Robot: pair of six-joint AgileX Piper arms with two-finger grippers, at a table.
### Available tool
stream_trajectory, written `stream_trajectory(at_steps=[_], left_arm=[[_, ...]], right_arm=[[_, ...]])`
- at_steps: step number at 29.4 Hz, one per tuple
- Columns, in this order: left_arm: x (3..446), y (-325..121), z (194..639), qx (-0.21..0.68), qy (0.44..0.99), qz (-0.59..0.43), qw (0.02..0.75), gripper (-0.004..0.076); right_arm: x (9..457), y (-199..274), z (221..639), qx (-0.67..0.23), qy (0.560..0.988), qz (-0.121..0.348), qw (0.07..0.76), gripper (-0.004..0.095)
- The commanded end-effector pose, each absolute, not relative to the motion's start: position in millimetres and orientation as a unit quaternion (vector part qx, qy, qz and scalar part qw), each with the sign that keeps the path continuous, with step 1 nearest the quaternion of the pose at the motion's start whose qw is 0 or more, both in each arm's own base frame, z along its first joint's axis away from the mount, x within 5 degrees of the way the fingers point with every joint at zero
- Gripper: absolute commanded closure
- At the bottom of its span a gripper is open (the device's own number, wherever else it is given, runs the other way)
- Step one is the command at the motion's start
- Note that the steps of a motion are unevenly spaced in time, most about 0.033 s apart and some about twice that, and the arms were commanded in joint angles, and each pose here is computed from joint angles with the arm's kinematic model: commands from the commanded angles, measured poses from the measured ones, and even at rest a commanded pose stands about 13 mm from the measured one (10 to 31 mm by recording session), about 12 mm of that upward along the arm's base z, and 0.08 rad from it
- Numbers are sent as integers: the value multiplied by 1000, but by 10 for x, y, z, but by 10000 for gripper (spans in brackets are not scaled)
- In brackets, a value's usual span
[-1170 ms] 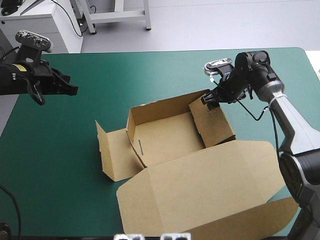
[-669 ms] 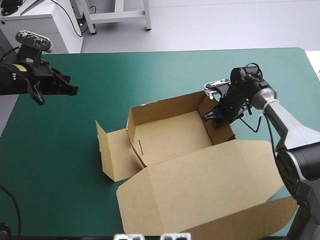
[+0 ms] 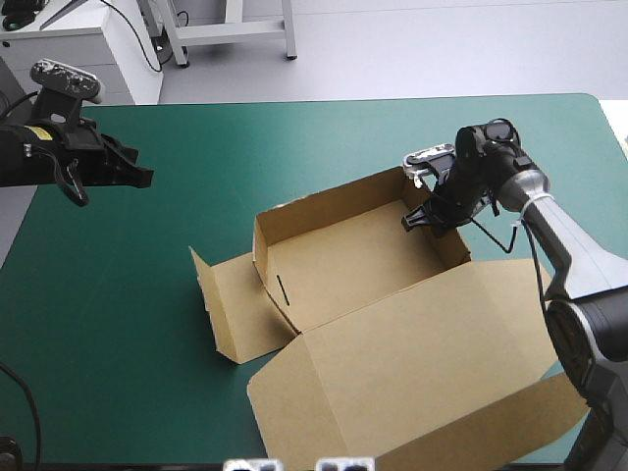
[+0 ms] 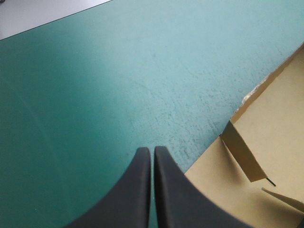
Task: Fold the box
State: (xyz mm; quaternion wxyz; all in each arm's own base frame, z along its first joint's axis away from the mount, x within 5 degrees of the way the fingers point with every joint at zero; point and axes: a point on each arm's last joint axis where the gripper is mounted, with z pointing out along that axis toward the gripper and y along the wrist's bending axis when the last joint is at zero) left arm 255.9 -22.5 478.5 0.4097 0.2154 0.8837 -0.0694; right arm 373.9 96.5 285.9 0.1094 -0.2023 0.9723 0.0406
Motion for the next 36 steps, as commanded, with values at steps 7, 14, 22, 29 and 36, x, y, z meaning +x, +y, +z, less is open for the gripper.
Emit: stream_trajectory(at_steps=[7,14,22,29,36], left_arm=[[2475,-157,4835,204,884,-29,419,717],[2620,-128,4492,192,897,-24,397,717],[2807,-124,3915,159,903,-38,397,717],[2880,-244,3511,83,889,-145,427,717],[2831,-416,3434,83,867,-258,418,717]], right_arm=[[3226,536,3952,-165,951,54,254,928],[2933,210,4328,-123,935,91,320,928],[2851,153,4423,-118,927,111,339,928],[2851,151,4422,-118,927,110,339,928],[2858,146,4426,-117,926,106,343,928]])
